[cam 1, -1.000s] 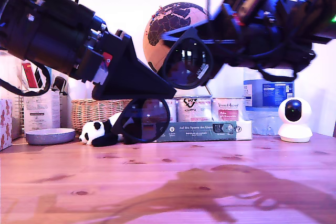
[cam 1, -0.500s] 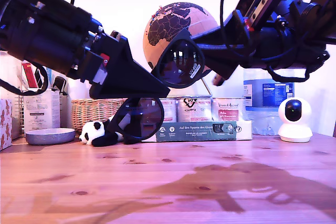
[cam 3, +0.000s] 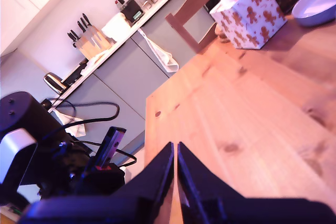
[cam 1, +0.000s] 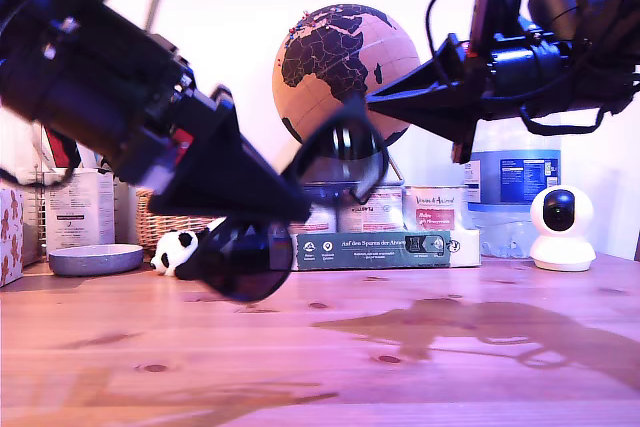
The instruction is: Pick up the sunglasses and close them, then place them back on the table
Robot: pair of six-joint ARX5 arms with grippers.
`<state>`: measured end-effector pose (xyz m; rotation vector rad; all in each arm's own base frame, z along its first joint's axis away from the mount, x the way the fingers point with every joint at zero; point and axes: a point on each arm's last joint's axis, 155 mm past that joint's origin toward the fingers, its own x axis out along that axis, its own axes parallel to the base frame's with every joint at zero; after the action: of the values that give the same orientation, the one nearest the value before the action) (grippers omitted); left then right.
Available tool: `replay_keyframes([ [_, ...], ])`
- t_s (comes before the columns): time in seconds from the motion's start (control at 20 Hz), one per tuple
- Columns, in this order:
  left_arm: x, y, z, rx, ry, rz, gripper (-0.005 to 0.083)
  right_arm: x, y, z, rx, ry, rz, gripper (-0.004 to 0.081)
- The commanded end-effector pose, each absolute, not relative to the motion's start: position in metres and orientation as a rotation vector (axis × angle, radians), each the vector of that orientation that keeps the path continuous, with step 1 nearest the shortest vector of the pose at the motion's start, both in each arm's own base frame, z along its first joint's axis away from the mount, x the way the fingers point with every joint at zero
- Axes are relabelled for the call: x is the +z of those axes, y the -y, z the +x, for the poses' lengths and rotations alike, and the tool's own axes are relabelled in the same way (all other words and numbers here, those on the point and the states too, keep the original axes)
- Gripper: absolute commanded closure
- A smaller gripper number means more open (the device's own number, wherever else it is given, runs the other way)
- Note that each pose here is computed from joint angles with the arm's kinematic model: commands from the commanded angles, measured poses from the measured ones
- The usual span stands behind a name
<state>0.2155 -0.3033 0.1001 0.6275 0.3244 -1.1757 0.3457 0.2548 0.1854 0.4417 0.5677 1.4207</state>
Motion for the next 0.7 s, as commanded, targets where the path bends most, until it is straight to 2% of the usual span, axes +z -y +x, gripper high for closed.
replay_keyframes([
  [0.0, 0.11, 0.306, 0.217, -1.189, -0.336, 0.661, 0.0797, 0.183, -0.258, 0.344, 1.417, -0.593, 0.453, 0.0783],
  [0.2, 0.106, 0.302, 0.213, -1.217, -0.419, 0.727, 0.0797, 0.182, -0.265, 0.336, 1.43, -0.623, 0.461, 0.0783],
  [0.35, 0.092, 0.3, 0.213, -1.236, -0.563, 0.765, 0.0797, 0.199, -0.268, 0.332, 1.427, -0.581, 0.43, 0.0783],
  [0.5, 0.083, 0.309, 0.228, -1.129, -0.752, 0.617, 0.0797, 0.229, -0.263, 0.332, 1.356, -0.506, 0.379, 0.0783],
  [0.65, 0.073, 0.316, 0.244, -0.962, -0.933, 0.429, 0.0797, 0.255, -0.25, 0.332, 1.227, -0.46, 0.335, 0.0783],
])
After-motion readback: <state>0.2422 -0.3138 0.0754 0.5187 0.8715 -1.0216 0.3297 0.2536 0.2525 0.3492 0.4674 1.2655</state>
